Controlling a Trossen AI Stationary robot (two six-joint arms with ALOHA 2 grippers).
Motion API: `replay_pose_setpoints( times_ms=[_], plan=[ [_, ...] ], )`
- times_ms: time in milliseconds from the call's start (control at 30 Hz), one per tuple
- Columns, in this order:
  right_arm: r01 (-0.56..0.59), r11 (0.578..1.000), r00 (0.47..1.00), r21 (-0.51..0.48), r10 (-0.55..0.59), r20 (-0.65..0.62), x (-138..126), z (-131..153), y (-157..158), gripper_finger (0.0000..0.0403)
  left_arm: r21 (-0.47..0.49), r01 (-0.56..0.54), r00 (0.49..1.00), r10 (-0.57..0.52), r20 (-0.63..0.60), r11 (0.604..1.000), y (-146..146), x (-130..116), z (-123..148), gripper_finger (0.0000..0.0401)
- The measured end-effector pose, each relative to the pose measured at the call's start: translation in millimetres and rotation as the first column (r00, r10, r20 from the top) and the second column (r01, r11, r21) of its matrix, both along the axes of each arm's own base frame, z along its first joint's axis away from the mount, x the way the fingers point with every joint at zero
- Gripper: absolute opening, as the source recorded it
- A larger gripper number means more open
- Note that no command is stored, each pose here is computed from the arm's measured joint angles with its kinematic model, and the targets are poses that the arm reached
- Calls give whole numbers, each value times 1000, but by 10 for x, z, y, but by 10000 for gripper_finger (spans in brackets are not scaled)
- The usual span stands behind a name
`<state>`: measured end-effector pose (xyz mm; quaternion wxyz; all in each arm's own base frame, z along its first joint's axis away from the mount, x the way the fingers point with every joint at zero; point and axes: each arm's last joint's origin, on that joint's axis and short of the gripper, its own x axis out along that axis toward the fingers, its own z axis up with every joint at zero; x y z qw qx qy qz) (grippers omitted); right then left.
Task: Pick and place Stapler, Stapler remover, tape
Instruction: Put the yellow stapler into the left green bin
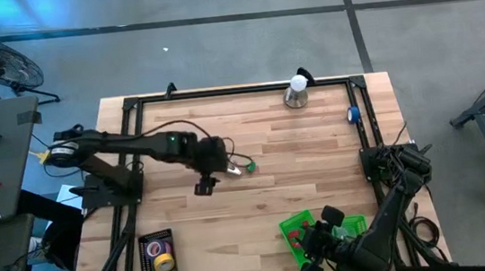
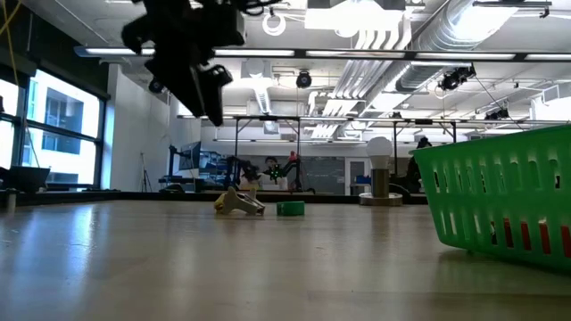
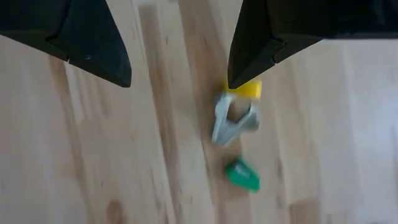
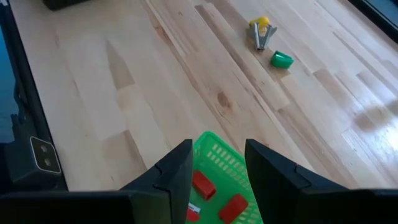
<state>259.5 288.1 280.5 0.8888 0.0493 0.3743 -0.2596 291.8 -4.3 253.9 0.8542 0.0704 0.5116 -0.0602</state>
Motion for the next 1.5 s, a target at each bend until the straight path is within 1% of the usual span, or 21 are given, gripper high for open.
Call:
replay_pose_setpoints(
  times_ms=[67, 133, 200, 267, 333, 400, 433, 467, 533, 567, 600, 667, 733, 800, 867, 933, 1000, 1167, 1300, 1500],
  plan=[
    [-5, 1000, 1000, -6, 5, 5, 1, 1, 3, 138, -13, 16, 1000, -16, 2, 1000, 71, 11, -128, 260],
    [-6, 1000, 1000, -9, 6, 7, 0, 1, 4, 138, -3, 30, 999, -30, -23, 1000, 130, -5, -268, 260],
    [-7, 1000, 1000, -9, 7, 7, -3, 1, 8, 138, 16, 49, 999, -49, -3, 999, 180, 17, -366, 260],
    [-8, 1000, 1000, -12, 8, 6, -8, 1, 8, 138, 20, 50, 998, -50, -36, 999, 220, -15, -491, 260],
    [-10, 1000, 1000, -17, 10, 11, -4, -1, 9, 138, 29, 41, 999, -41, -4, 999, 260, 21, -580, 260],
    [-12, 1000, 1000, -24, 12, 20, -1, 1, 11, 138, 31, 35, 999, -34, -24, 999, 283, -8, -660, 259],
    [-12, 1000, 1000, -26, 13, 25, -2, 2, 13, 138, 41, 35, 999, -36, 1, 999, 289, 32, -683, 260],
    [-13, 1000, 999, -27, 14, 30, -3, 2, 18, 138, 71, 32, 999, -33, 17, 997, 303, 60, -701, 259],
    [-12, 999, 999, -29, 13, 38, 0, 4, 20, 138, 116, 25, 999, -23, -23, 993, 319, 29, -746, 259],
    [-12, 999, 999, -32, 13, 41, 2, 4, 20, 138, 131, 18, 1000, -18, -3, 991, 325, 67, -754, 260],
    [-12, 999, 999, -32, 13, 44, 6, -2, 25, 138, 133, 19, 1000, -21, 13, 991, 331, 98, -758, 259],
    [-14, 999, 999, -34, 15, 44, 12, -15, 32, 138, 129, 25, 1000, -23, -16, 991, 328, 74, -790, 259],
    [-18, 999, 999, -34, 20, 42, 17, -22, 39, 138, 132, 21, 1000, -23, 7, 991, 331, 121, -807, 260],
    [-22, 999, 999, -29, 23, 45, 23, -23, 46, 137, 127, 24, 1000, -22, -17, 992, 329, 93, -820, 259],
    [-25, 999, 999, -33, 26, 44, 25, -27, 49, 137, 131, 21, 1000, -21, 3, 991, 333, 135, -833, 259],
    [-30, 999, 999, -33, 32, 40, 27, -29, 52, 137, 132, 22, 1000, -19, -25, 991, 332, 110, -860, 259],
    [-34, 999, 999, -33, 35, 40, 29, -28, 55, 137, 136, 19, 1000, -18, -14, 990, 336, 140, -876, 259],
    [-34, 999, 999, -28, 36, 38, 29, -29, 57, 138, 157, 26, 999, -19, -47, 987, 345, 164, -981, 259],
    [-34, 999, 999, -27, 35, 40, 31, -29, 58, 138, 164, 40, 998, -32, -49, 986, 350, 205, -1057, 259],
    [-34, 999, 998, -30, 35, 43, 31, -28, 58, 138, 166, 39, 998, -31, -51, 985, 352, 221, -1082, 256]
  ],
)
